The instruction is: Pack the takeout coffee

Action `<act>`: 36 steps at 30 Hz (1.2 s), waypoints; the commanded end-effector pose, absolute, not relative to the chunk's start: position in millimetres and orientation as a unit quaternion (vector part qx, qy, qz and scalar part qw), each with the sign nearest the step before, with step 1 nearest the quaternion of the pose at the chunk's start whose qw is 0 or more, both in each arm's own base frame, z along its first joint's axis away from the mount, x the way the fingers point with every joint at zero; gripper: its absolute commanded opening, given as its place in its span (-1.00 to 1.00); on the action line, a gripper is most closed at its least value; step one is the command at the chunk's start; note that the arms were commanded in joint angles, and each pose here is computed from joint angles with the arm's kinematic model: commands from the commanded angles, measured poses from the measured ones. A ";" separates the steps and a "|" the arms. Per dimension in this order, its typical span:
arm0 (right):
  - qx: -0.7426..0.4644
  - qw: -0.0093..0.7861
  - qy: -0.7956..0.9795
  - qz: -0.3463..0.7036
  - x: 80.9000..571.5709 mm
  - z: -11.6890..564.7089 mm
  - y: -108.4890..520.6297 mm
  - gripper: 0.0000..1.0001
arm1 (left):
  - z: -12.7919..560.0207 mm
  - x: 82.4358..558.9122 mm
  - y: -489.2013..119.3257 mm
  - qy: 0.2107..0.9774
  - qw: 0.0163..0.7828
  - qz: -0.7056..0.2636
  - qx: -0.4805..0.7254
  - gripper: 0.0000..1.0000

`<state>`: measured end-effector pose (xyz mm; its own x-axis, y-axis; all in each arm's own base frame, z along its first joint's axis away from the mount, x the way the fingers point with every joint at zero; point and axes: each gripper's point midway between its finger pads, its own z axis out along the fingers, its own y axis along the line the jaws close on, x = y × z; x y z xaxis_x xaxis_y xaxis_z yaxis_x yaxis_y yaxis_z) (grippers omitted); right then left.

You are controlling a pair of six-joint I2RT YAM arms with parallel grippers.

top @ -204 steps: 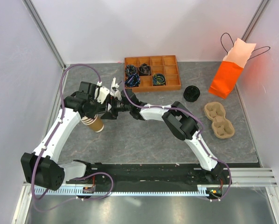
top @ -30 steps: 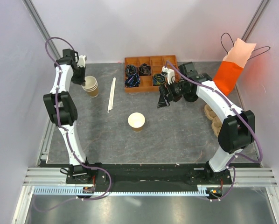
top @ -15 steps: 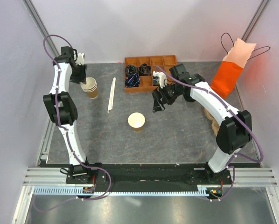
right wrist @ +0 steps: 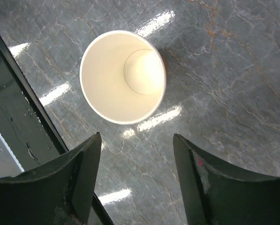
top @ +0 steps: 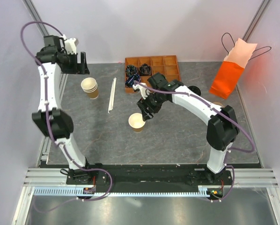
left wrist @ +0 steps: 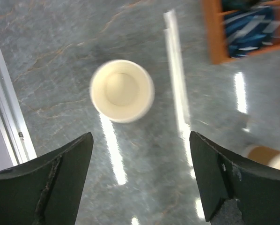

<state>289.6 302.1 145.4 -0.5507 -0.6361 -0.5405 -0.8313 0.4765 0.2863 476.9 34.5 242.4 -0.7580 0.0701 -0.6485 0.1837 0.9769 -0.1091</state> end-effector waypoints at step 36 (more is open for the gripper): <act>-0.410 0.162 0.882 0.166 328.4 119.8 252.2 -0.69 | 275.2 317.0 -137.6 0.839 0.365 -0.307 0.261 1.00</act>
